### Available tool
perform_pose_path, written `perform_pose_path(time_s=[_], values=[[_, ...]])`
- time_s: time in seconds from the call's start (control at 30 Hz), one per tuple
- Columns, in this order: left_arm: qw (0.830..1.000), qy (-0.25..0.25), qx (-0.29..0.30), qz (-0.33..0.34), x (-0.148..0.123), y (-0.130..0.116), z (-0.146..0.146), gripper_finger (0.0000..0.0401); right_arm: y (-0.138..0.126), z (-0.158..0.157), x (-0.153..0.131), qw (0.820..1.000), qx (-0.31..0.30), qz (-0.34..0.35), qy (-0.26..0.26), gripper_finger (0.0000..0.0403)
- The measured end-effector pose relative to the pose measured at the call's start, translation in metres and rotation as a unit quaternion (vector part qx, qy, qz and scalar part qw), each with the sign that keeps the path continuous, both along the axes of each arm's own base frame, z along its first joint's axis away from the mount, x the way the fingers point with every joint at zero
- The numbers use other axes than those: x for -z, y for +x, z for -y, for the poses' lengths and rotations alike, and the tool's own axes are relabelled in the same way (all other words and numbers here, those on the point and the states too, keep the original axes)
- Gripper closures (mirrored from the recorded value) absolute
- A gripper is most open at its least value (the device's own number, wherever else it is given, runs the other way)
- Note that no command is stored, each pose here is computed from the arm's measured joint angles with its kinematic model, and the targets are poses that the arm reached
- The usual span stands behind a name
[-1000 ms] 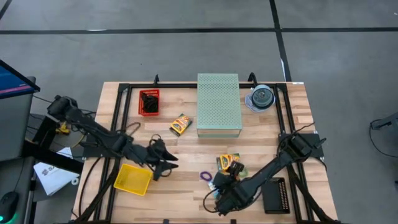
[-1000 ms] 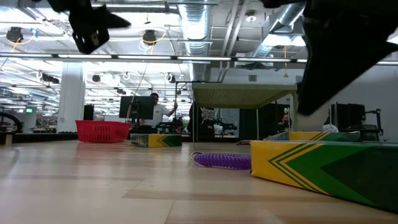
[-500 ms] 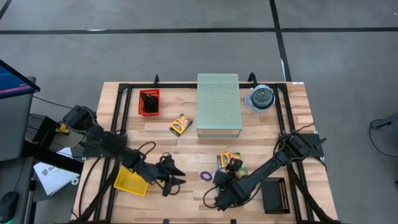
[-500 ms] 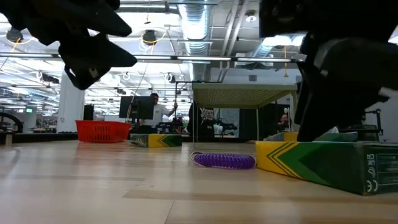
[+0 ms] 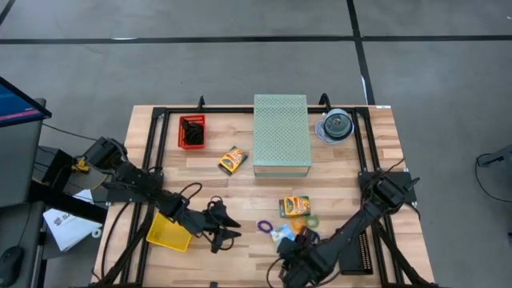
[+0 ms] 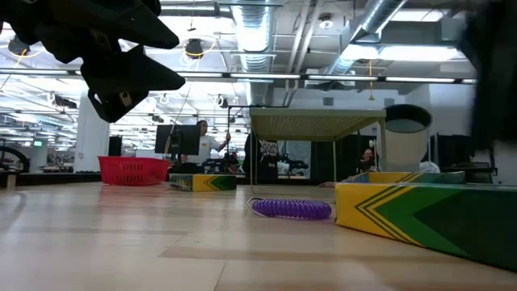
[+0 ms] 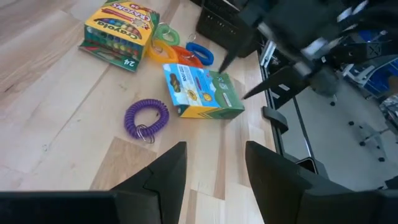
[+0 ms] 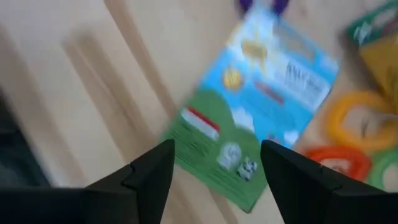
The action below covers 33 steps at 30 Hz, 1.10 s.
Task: Pick & Place Office Desk Supplies
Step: Put the crayon box into the yellow bin
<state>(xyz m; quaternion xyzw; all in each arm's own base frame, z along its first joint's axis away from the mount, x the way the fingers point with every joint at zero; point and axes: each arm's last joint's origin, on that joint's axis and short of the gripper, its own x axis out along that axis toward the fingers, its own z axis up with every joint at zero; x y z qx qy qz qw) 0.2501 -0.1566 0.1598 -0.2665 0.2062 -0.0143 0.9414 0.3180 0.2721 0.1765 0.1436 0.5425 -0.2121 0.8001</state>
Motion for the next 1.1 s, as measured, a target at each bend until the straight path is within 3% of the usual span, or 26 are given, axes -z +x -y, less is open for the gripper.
perform_pose_path(time_s=[0.1,0.23,0.33,0.5,0.8,0.93,1.1], values=[[1.000,0.000,0.000,0.000,0.000,0.000,0.000,0.0242,0.009,0.000,-0.022,1.000,-0.007,0.023,-0.008,0.0167],[1.000,0.001,0.000,0.000,0.000,0.000,0.000,0.0242,0.012,0.012,-0.039,0.996,-0.040,0.012,-0.080,0.0167],[1.000,0.000,0.000,0.000,0.000,0.000,0.000,0.0242,0.007,0.027,-0.036,0.987,-0.046,-0.037,-0.148,0.0167],[1.000,0.000,0.000,0.000,0.000,0.000,0.000,0.0242,0.002,0.041,-0.014,0.970,-0.074,-0.060,-0.225,0.0167],[1.000,-0.001,-0.002,0.001,0.000,0.000,0.000,0.0242,-0.006,0.052,0.021,0.963,-0.081,-0.080,-0.243,0.0167],[1.000,0.001,-0.002,0.001,0.000,0.000,0.000,0.0242,-0.005,0.052,0.034,0.969,-0.078,-0.058,-0.227,0.0167],[1.000,0.001,-0.002,0.001,0.000,0.000,0.000,0.0242,-0.010,0.056,0.042,0.965,-0.080,-0.051,-0.246,0.0167]])
